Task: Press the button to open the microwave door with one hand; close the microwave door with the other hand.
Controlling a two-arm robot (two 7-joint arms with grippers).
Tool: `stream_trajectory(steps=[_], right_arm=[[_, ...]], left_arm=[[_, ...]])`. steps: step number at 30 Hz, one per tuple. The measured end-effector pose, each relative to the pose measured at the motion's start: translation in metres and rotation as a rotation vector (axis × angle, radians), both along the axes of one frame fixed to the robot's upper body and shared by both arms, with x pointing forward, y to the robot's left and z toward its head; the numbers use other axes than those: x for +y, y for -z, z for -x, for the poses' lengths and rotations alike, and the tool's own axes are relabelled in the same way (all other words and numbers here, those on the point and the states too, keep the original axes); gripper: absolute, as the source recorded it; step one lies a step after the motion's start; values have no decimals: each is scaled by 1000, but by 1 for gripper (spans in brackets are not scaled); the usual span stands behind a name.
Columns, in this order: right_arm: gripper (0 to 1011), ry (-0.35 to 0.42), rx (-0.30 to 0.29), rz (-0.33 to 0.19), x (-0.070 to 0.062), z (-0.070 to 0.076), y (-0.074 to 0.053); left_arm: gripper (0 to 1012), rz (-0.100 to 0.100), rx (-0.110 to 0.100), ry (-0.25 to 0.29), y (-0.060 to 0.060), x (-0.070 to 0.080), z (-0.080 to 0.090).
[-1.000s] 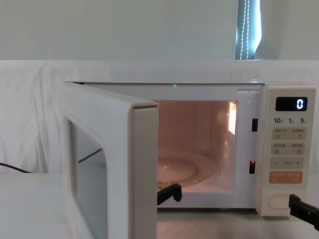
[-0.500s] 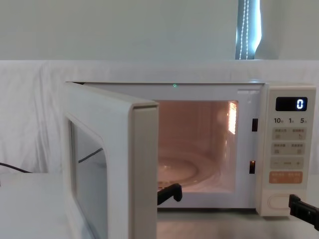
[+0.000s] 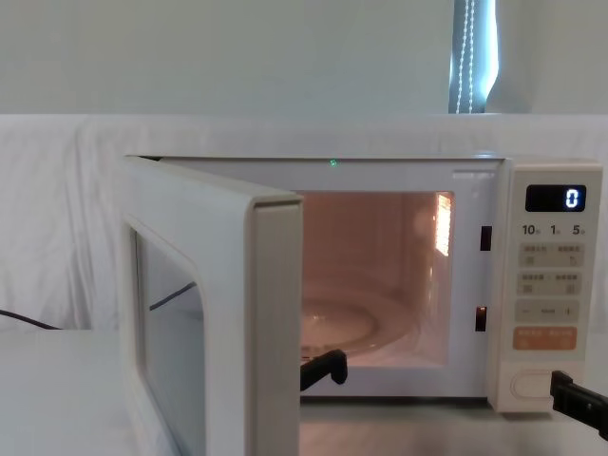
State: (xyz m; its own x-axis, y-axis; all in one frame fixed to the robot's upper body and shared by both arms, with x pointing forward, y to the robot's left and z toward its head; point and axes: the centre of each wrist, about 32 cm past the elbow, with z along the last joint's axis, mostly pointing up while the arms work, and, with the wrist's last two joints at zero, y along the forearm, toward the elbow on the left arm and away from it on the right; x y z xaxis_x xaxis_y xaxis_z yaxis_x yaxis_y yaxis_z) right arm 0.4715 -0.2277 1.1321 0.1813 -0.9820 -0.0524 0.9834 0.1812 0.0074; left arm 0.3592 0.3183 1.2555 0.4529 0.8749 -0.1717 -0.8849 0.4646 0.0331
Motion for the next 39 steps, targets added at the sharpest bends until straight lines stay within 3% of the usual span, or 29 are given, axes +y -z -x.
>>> stream_trajectory(steps=[9,16,23,31,39], right_arm=[[1002,0,0,0,0,0,0],[1002,0,0,0,0,0,0],[1002,0,0,0,0,0,0],[1002,0,0,0,0,0,0],[1002,0,0,0,0,0,0]], left_arm=[[0,10,5,88,-10,6,-9],[0,3,3,172,-12,-1,-29],[0,3,-5,220,-16,-11,-49],[0,9,-9,257,-16,-24,-66],[0,15,0,264,-11,-35,-82]])
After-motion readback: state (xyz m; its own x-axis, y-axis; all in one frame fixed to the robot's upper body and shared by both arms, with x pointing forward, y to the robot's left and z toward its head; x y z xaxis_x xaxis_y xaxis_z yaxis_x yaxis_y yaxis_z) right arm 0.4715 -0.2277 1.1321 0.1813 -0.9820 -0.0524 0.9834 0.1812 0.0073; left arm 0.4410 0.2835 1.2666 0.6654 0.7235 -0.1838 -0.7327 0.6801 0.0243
